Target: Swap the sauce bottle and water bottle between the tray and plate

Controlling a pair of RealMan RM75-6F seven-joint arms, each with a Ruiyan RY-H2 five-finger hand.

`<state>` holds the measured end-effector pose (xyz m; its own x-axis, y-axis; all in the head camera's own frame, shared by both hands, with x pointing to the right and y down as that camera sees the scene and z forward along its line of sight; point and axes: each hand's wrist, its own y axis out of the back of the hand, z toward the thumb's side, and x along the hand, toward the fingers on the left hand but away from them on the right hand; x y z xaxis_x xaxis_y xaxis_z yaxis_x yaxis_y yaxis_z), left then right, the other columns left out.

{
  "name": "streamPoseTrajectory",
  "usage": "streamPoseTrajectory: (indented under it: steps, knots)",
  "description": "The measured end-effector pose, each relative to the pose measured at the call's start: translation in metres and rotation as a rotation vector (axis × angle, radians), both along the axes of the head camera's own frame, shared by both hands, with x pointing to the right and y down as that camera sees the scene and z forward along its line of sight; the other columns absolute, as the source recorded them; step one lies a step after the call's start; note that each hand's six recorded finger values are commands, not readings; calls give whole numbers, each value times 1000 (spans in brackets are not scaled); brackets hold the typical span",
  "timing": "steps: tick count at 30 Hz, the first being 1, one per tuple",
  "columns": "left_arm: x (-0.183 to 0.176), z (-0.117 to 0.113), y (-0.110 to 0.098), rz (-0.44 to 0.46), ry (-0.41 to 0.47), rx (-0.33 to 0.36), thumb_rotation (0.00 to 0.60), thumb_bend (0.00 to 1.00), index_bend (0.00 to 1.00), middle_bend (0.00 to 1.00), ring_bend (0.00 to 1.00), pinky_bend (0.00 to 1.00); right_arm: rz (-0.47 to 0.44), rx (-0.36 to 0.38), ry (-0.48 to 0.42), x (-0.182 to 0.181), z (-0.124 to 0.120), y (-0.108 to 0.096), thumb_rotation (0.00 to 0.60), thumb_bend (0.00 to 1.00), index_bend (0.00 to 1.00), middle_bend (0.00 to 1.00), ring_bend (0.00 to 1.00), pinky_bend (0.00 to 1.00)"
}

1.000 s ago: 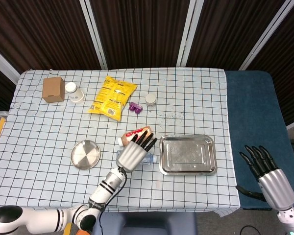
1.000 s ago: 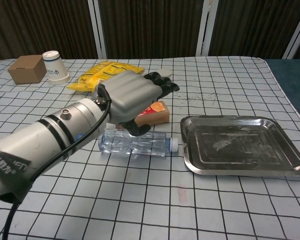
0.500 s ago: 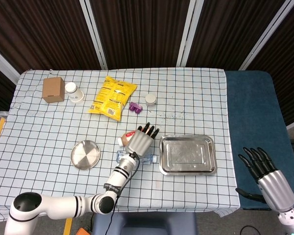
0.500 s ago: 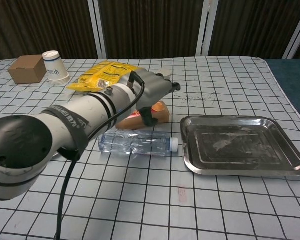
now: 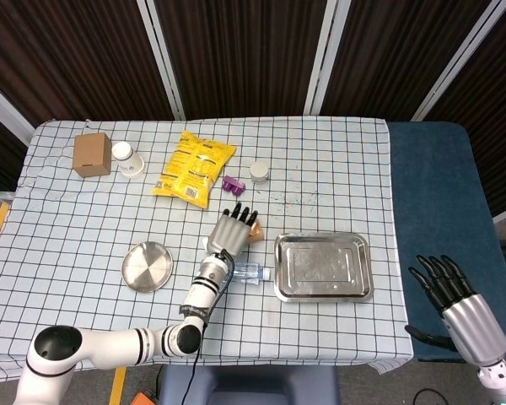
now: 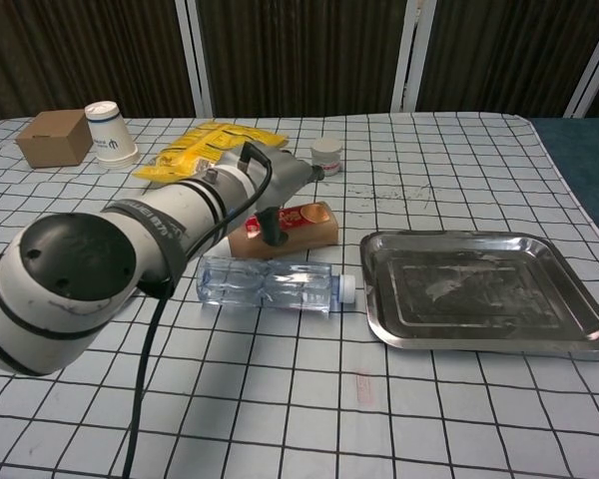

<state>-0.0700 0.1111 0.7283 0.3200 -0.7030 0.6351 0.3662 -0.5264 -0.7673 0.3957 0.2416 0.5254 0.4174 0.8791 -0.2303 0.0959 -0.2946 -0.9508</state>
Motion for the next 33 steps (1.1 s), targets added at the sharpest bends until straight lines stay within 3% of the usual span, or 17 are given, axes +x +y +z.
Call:
streamPoseTrajectory:
  steps: [24,28,33]
  knots:
    - [-35,37,-3,-87,-74,-69,600,370,0,85,61,282,0,-3,6,-1,2,1,600,0,0,0,0,0]
    - [-36,39,-4,-84,-66,-67,600,372,36,187,170,324,1,-2,8,0,2,1,600,0,0,0,0,0]
    - [-35,39,-5,-67,-51,-43,600,394,192,384,375,460,0,-1,6,-1,2,1,600,0,0,0,0,0]
